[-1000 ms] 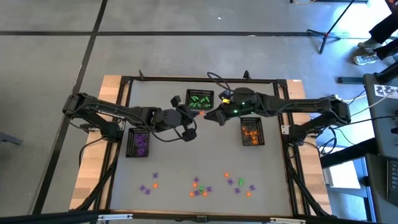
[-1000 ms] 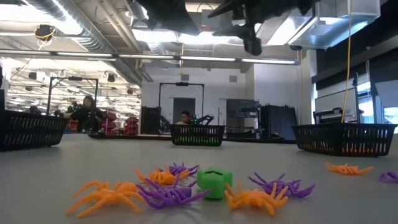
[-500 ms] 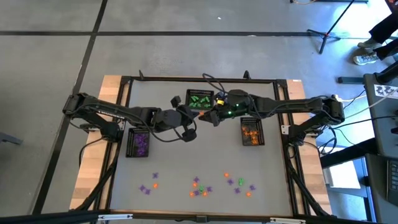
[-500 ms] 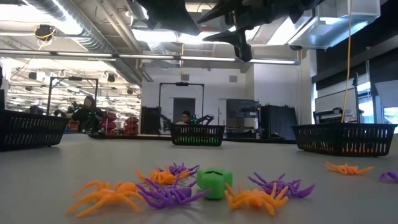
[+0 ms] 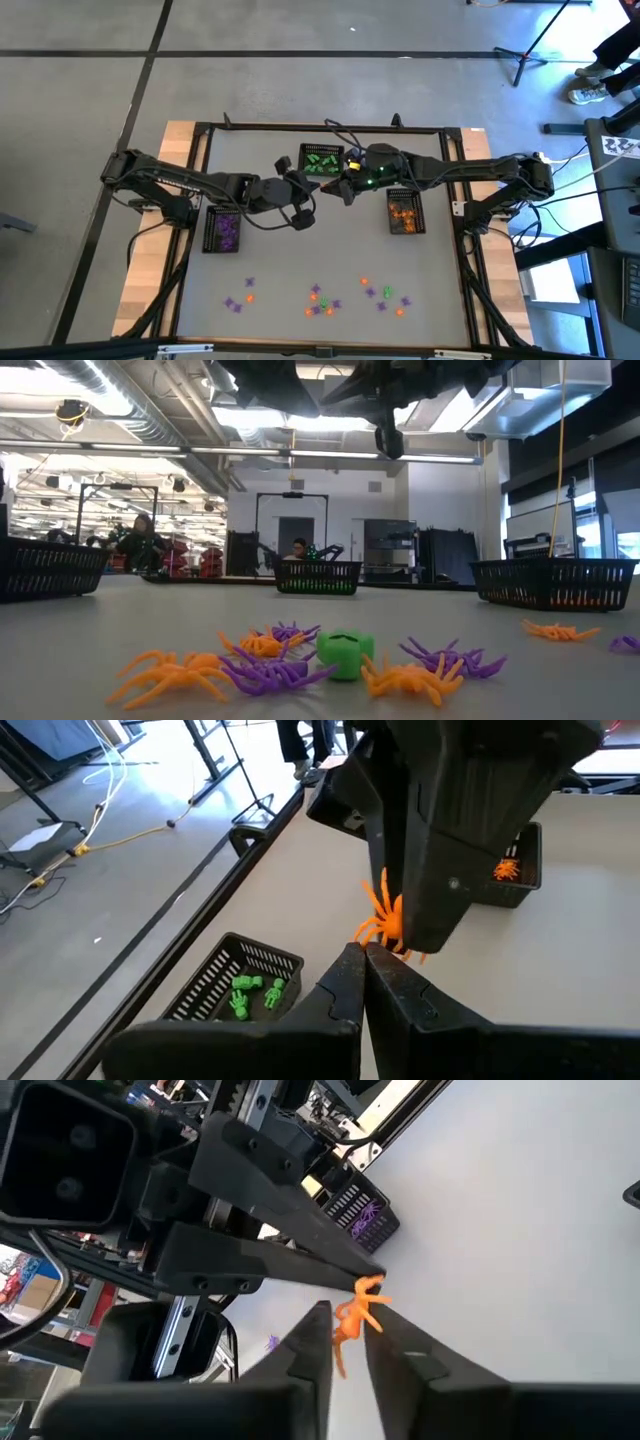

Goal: Sort Halloween decoration
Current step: Put the orange spider toy into the right bin

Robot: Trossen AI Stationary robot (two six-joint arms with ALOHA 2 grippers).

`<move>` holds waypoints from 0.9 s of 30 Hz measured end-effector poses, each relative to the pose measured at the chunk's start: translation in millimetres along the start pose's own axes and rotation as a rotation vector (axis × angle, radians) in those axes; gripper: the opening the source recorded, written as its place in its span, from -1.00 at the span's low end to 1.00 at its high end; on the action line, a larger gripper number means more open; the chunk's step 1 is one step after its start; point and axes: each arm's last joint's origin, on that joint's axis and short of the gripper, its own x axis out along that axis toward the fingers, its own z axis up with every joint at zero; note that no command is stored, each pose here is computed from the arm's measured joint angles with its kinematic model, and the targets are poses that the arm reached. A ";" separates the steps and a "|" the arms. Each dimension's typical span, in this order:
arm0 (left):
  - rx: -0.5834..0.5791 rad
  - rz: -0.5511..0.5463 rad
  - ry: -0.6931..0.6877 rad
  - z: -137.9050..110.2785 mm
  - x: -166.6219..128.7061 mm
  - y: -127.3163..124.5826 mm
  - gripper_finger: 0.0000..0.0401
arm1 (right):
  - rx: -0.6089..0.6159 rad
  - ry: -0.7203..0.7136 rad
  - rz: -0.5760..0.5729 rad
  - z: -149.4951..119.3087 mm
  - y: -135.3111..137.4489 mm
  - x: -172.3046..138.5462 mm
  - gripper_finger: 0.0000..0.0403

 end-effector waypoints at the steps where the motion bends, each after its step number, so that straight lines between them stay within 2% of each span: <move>1: 0.000 0.001 0.000 0.0 0.1 0.1 -1.00 | -0.001 0.002 0.002 -0.1 0.0 0.0 -0.80; 5: -0.015 -0.006 0.001 -0.1 0.1 -0.1 -1.00 | -0.004 0.005 0.003 -0.2 -0.1 0.0 -0.96; 13: -0.018 -0.065 0.008 -0.2 0.1 -1.6 -1.00 | -0.022 0.027 0.024 0.5 -0.8 -0.7 -0.93; 16: 0.010 -0.133 0.019 -0.3 2.5 0.3 -0.97 | -0.022 0.064 0.045 2.0 -4.3 -2.2 -0.97; 19: -0.013 -0.181 0.033 -0.5 5.0 3.2 -0.85 | -0.022 0.100 0.079 6.4 -7.6 -7.5 -0.96; 23: -0.033 -0.183 0.043 -0.8 6.5 6.7 -0.64 | -0.025 0.141 0.097 11.9 -9.2 -22.4 -0.95; 27: -0.070 -0.168 0.043 0.9 5.3 12.9 -0.46 | -0.058 0.176 0.043 13.4 -10.5 -46.1 -0.97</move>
